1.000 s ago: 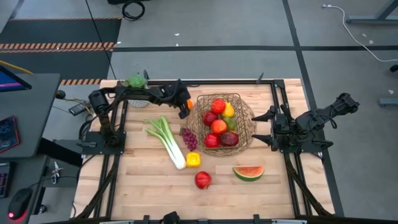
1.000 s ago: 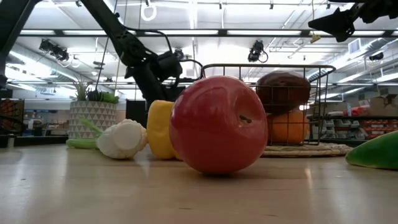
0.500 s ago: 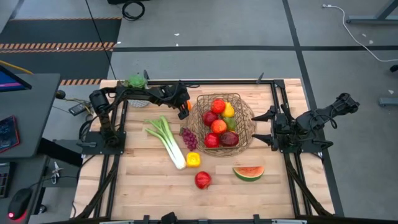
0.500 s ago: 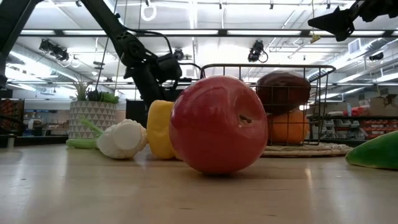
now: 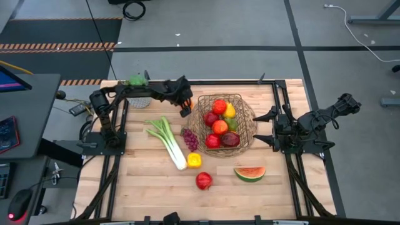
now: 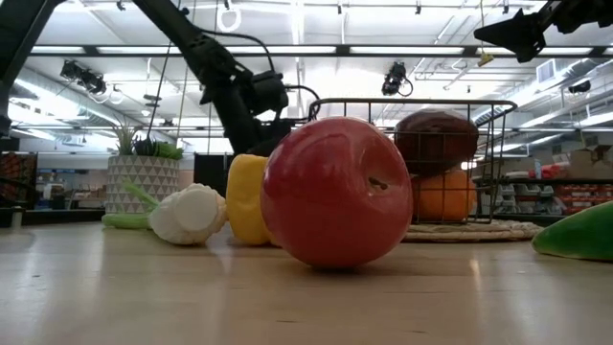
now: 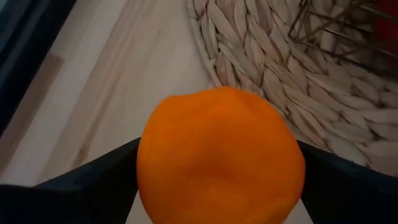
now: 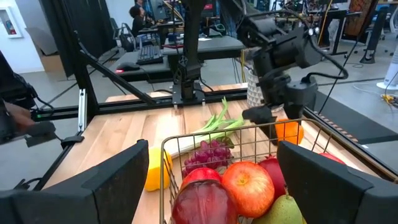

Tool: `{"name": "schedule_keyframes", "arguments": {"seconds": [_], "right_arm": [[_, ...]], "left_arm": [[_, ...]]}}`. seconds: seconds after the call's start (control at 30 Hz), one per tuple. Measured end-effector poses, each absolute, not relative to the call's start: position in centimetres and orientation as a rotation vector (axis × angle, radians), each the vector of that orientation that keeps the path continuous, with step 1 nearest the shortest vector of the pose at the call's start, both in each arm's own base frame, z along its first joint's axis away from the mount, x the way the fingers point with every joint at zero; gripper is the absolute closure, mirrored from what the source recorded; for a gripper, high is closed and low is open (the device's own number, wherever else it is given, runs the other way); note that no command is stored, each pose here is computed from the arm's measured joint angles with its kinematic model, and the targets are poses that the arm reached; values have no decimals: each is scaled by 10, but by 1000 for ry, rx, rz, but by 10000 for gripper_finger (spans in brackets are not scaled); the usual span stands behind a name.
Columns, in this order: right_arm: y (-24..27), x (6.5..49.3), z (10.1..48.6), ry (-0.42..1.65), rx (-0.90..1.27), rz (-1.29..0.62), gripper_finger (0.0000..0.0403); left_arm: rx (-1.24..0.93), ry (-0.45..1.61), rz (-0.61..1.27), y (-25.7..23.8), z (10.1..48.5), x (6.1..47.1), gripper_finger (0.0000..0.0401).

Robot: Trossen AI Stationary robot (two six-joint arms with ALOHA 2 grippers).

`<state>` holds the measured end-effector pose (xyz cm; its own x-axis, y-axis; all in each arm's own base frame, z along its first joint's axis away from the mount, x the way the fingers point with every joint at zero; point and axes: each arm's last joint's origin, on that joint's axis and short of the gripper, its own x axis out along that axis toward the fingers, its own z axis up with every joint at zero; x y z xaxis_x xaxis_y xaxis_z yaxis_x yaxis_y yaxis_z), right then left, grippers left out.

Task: Build produce basket
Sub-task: Put the orange into the wire basket

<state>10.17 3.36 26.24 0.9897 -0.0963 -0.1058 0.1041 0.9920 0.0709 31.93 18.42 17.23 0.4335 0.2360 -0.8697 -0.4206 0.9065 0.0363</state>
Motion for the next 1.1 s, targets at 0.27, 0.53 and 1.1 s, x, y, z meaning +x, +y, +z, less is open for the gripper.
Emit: {"name": "schedule_keyframes", "arguments": {"seconds": [0.27, 0.53, 1.1], "right_arm": [[34, 102, 263, 101, 75, -100, 45], [34, 102, 264, 89, 81, -99, 45], [34, 102, 265, 81, 115, -98, 45]], "left_arm": [[-243, 1202, 352, 185, 227, 323, 27], [-425, 1220, 141, 171, 286, 323, 28], [-218, 845, -333, 68, 329, 389, 28]]}}
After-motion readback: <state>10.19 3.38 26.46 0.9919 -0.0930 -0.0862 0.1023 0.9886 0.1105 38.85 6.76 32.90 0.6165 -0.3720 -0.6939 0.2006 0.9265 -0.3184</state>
